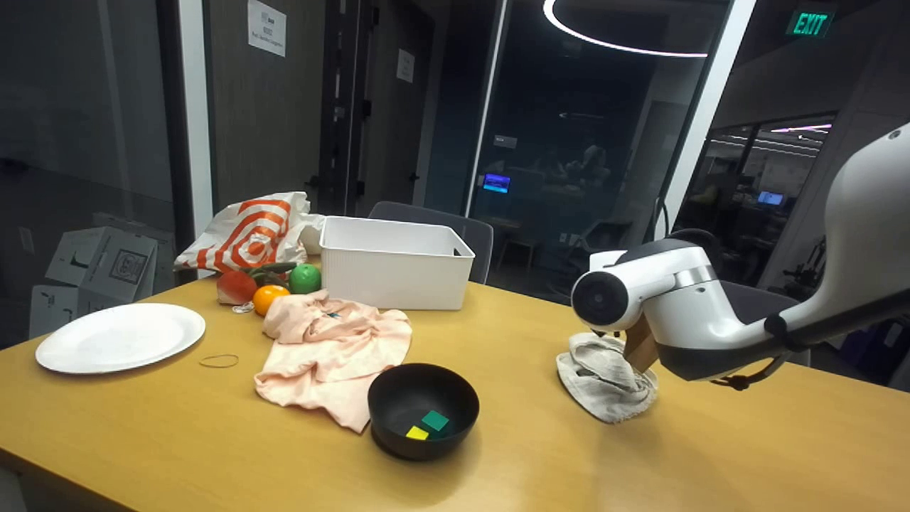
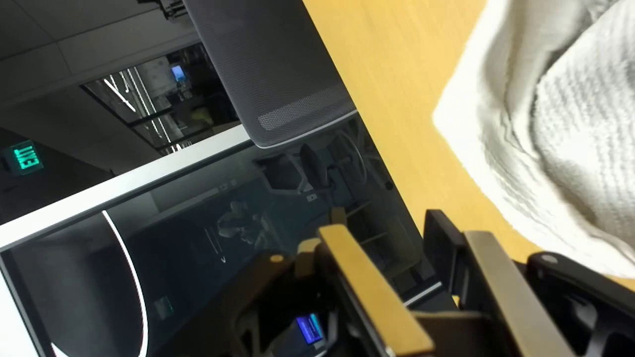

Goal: Take the toy blocks off of the kitchen towel by picking it up

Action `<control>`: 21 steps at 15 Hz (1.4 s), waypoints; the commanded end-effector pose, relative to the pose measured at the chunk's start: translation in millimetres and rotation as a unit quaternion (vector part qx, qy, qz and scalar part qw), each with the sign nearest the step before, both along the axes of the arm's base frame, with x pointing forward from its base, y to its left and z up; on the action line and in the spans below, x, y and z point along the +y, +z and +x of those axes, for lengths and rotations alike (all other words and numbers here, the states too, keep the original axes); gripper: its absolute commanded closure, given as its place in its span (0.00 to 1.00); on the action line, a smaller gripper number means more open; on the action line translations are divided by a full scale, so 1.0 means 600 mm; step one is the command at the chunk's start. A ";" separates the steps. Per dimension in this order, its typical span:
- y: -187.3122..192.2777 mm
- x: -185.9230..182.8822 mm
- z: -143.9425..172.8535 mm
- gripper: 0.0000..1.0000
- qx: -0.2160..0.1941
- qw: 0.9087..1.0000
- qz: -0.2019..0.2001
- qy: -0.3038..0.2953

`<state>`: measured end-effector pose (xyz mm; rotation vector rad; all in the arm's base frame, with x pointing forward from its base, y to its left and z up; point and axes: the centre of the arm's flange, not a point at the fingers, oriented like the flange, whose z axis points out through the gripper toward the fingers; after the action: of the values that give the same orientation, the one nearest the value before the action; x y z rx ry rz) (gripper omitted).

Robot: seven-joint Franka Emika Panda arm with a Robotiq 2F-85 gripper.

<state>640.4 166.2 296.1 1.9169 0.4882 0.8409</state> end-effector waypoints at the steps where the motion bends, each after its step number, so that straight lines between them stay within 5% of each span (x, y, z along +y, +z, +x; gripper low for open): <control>1: 0.041 -0.014 -0.019 0.21 0.032 0.998 0.054 -0.021; 4: 0.071 -0.017 -0.037 0.01 0.087 0.987 0.136 -0.017; 8: 0.061 -0.018 -0.057 0.00 0.159 0.961 0.226 -0.005; 12: -0.004 -0.014 -0.069 0.00 0.240 0.921 0.303 -0.042; 19: -0.030 -0.023 -0.071 0.00 0.280 0.879 0.376 -0.082; 21: -0.034 -0.029 -0.061 0.00 0.268 0.878 0.388 -0.090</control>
<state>596.2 153.2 270.7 2.8905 0.3155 0.3374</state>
